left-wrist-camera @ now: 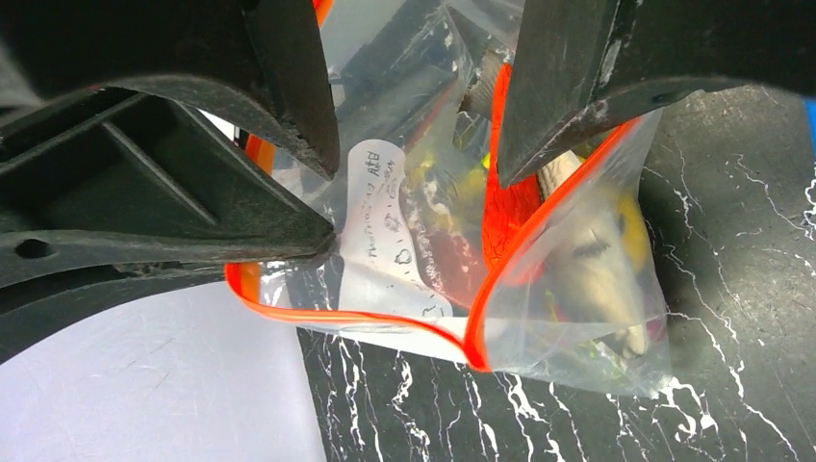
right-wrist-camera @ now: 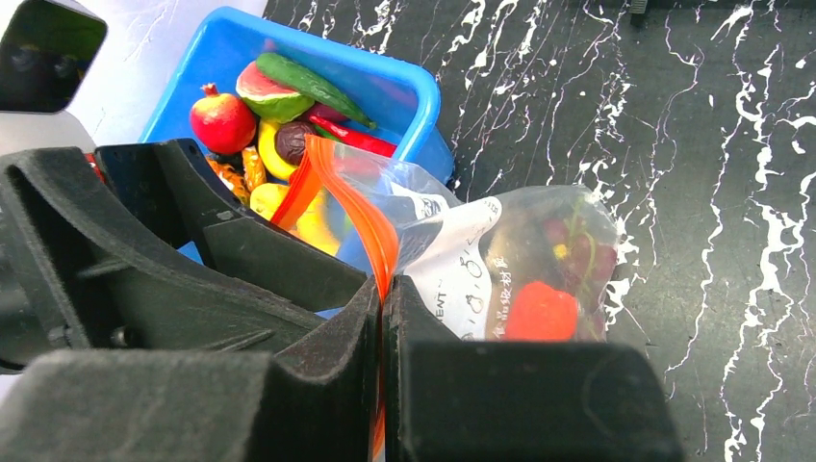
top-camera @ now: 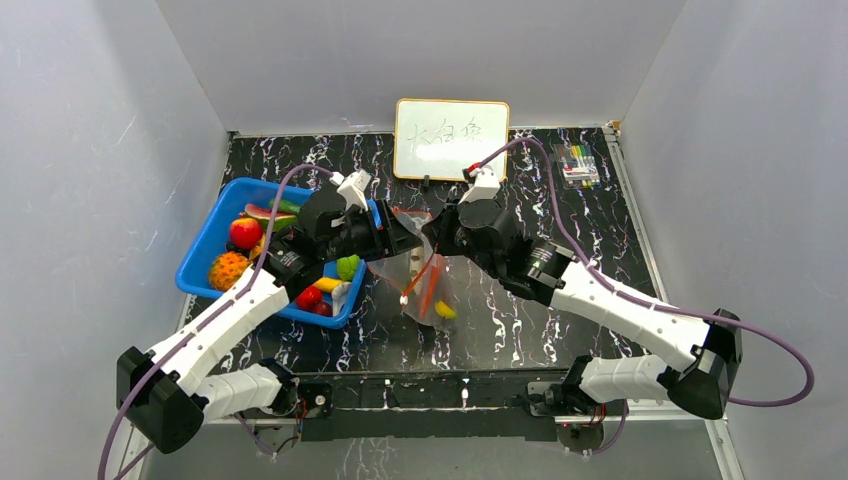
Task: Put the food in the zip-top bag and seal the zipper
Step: Place the fake vegetable in the zipper food storage bag, then pick up the fake fruit from the bin.
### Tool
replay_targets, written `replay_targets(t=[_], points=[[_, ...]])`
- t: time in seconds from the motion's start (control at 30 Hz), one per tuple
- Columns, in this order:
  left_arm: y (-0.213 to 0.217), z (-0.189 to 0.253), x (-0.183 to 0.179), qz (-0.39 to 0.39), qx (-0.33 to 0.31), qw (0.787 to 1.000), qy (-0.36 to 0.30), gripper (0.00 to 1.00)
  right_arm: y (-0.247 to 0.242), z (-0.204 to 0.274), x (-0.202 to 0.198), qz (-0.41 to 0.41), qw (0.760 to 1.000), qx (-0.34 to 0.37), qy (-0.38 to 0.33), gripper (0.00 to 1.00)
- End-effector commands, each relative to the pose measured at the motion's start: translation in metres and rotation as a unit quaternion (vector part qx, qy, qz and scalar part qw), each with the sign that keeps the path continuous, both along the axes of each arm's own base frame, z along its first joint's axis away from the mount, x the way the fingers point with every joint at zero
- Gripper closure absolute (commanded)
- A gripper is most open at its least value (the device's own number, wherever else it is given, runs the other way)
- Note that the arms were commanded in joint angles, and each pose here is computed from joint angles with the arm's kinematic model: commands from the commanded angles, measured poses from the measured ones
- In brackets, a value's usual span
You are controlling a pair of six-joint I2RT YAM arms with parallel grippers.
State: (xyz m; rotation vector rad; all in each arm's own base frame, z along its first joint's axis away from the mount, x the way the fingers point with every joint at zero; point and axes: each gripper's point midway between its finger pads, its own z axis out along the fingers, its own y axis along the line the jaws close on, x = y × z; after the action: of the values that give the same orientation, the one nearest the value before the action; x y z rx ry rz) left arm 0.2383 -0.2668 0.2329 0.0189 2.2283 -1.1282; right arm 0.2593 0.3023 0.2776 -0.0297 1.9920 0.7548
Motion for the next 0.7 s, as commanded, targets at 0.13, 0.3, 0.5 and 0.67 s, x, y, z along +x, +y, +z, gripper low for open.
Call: replay_targets(t=[0.13,0.3,0.5,0.67], points=[[0.009,0.039,0.005,0.017,0.007,0.998,-0.055,0.37,-0.001,0.042,0.001,-0.005,0.997,0.059,-0.041,1.00],[0.029,0.052,0.013,0.055,0.044,0.994,-0.089,0.26,-0.005,0.039,-0.001,-0.007,0.998,0.057,-0.040,1.00],[0.062,0.075,0.027,0.111,0.117,0.977,-0.137,0.03,-0.010,0.038,-0.004,-0.011,0.998,0.056,-0.038,1.00],[0.092,0.084,0.039,0.171,0.173,0.956,-0.165,0.02,-0.016,0.040,-0.005,-0.018,0.998,0.053,-0.043,1.00]])
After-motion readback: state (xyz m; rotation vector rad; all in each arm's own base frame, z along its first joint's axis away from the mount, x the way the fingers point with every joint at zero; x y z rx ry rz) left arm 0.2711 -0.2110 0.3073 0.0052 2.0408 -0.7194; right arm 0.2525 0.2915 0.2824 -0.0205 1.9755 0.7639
